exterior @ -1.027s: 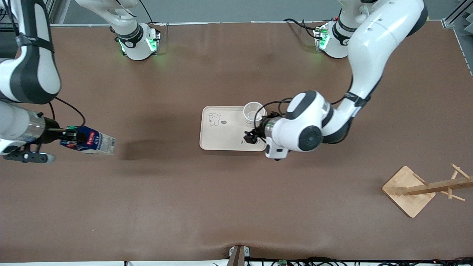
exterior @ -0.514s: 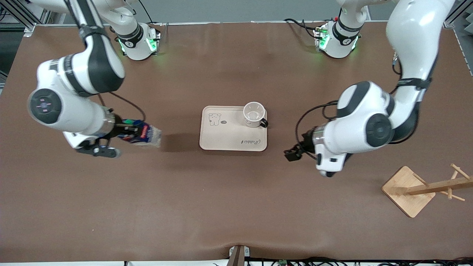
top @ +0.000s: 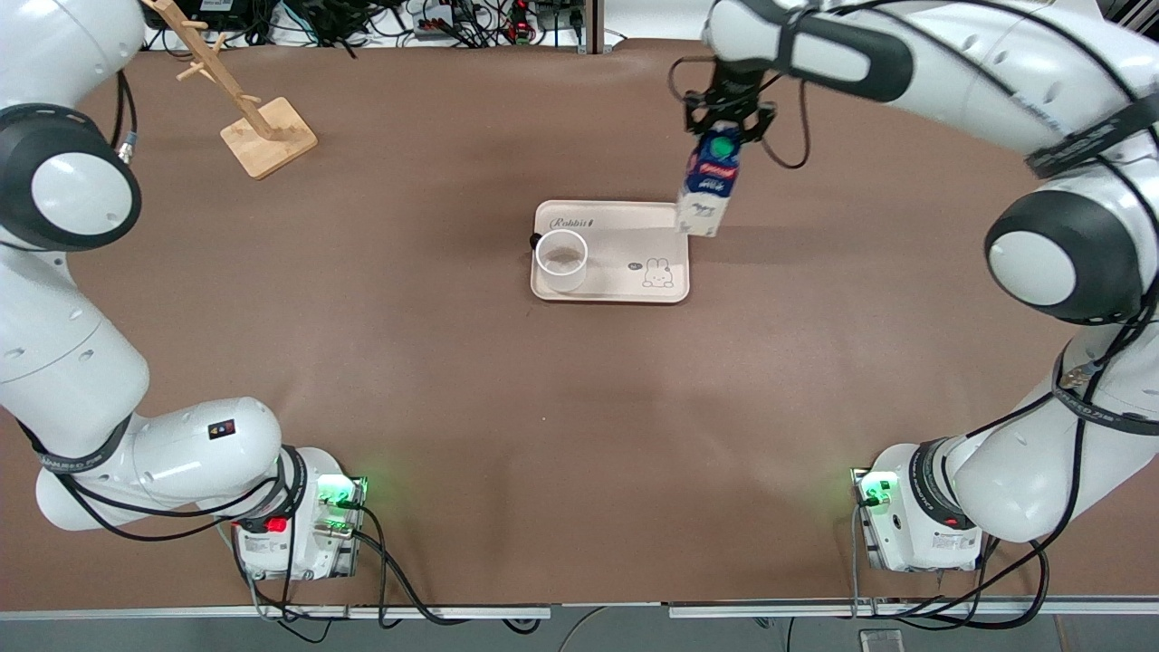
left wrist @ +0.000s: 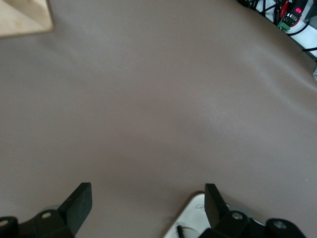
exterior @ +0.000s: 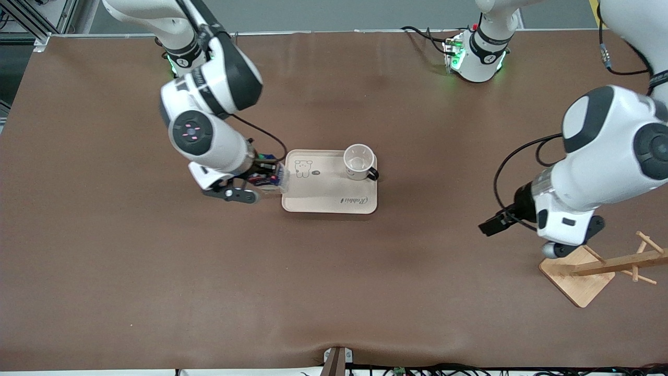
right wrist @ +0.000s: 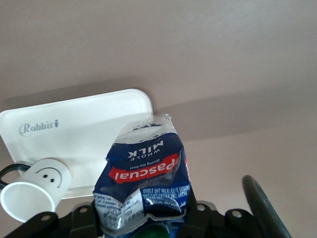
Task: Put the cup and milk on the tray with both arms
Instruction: 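Release the mug and raise the left gripper while the right gripper carries milk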
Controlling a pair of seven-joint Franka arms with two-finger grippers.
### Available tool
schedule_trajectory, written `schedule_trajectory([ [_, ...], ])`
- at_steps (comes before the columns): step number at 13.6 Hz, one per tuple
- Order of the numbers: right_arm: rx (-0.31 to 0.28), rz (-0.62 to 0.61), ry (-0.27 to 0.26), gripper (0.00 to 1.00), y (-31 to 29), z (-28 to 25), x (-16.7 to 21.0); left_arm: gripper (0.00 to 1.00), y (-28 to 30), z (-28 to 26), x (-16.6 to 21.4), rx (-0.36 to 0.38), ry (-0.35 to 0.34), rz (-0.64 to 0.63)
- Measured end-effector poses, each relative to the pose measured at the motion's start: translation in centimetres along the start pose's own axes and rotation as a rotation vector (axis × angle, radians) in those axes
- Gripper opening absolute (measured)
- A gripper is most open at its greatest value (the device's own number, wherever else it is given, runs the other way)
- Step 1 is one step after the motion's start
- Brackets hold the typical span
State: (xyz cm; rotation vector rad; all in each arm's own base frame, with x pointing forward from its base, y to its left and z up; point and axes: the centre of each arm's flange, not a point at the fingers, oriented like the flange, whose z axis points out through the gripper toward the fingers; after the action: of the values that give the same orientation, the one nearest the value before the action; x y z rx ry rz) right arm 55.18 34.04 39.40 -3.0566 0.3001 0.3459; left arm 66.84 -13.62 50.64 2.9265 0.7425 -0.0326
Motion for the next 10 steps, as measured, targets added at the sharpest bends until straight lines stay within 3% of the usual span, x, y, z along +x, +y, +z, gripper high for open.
schedule_trajectory([
  [5, -0.017, -0.029, -0.009, 0.59, -3.2, 3.6, -1.4, 1.00, -6.7, -5.4, 1.3, 0.092, 0.015, 0.158],
  [10, -0.002, -0.013, 0.017, 0.59, -4.9, 4.9, -2.0, 1.00, -10.5, -8.8, 1.5, 0.155, 0.027, 0.248],
])
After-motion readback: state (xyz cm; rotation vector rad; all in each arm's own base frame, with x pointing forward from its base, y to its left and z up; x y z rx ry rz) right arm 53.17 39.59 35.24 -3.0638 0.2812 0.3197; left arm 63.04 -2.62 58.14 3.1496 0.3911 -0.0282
